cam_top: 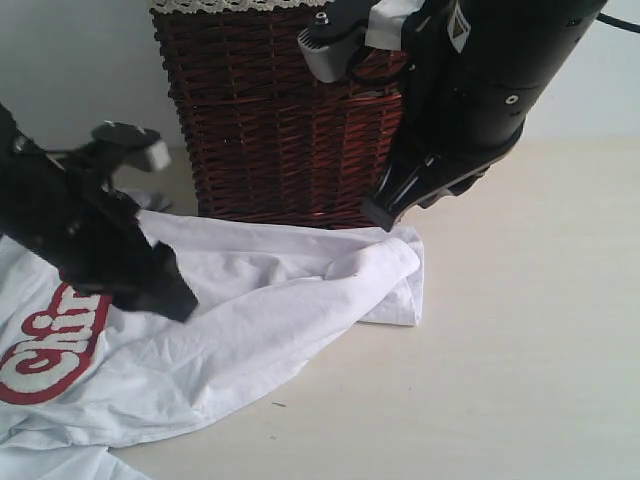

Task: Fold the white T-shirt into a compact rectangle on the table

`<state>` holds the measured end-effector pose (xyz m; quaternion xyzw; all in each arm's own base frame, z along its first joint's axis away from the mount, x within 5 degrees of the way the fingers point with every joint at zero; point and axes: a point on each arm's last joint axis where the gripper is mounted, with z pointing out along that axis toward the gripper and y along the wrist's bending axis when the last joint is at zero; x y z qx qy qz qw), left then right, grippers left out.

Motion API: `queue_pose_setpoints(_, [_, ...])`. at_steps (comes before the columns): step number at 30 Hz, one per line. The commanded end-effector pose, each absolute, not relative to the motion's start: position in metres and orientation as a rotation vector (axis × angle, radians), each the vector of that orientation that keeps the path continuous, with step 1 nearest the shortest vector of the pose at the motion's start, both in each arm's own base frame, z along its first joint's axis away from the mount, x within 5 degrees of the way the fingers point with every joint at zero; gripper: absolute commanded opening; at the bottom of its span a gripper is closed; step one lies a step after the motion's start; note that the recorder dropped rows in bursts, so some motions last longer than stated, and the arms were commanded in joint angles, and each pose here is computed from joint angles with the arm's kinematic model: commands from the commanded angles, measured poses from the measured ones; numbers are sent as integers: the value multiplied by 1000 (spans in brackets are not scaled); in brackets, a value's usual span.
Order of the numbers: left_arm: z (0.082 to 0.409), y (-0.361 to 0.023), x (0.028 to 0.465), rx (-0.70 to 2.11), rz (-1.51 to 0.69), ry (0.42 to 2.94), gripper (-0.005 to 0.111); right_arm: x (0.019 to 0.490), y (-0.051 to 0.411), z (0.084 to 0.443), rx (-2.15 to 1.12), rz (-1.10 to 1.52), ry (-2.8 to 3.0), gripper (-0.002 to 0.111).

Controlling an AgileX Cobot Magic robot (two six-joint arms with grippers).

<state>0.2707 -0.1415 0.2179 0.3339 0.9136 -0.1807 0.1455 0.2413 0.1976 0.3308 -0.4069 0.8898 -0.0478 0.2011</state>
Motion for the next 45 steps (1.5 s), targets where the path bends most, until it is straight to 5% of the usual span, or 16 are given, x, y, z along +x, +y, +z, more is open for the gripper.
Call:
queue_pose_setpoints(1, [206, -176, 209, 1295, -402, 2546, 54, 240, 194, 332, -1133, -141, 2494, 20])
queue_pose_setpoints(11, [149, -197, 192, 1340, -236, 2313, 66, 239, 195, 331, -1131, -123, 2502, 20])
queue_pose_setpoints(20, [97, -204, 192, 1573, -157, 2387, 66, 239, 196, 331, -1143, -118, 2494, 20])
queue_pose_setpoints(27, [100, -206, 194, 1606, -151, 2437, 54, 239, 196, 331, -1140, -117, 2496, 20])
queue_pose_setpoints(36, [167, -202, 205, 1611, -1, 2197, 70, 239, 196, 331, -1144, -120, 2498, 20])
queue_pose_setpoints(45, [139, -214, 193, 1752, 59, 2098, 75, 239, 196, 331, -1143, -119, 2497, 20])
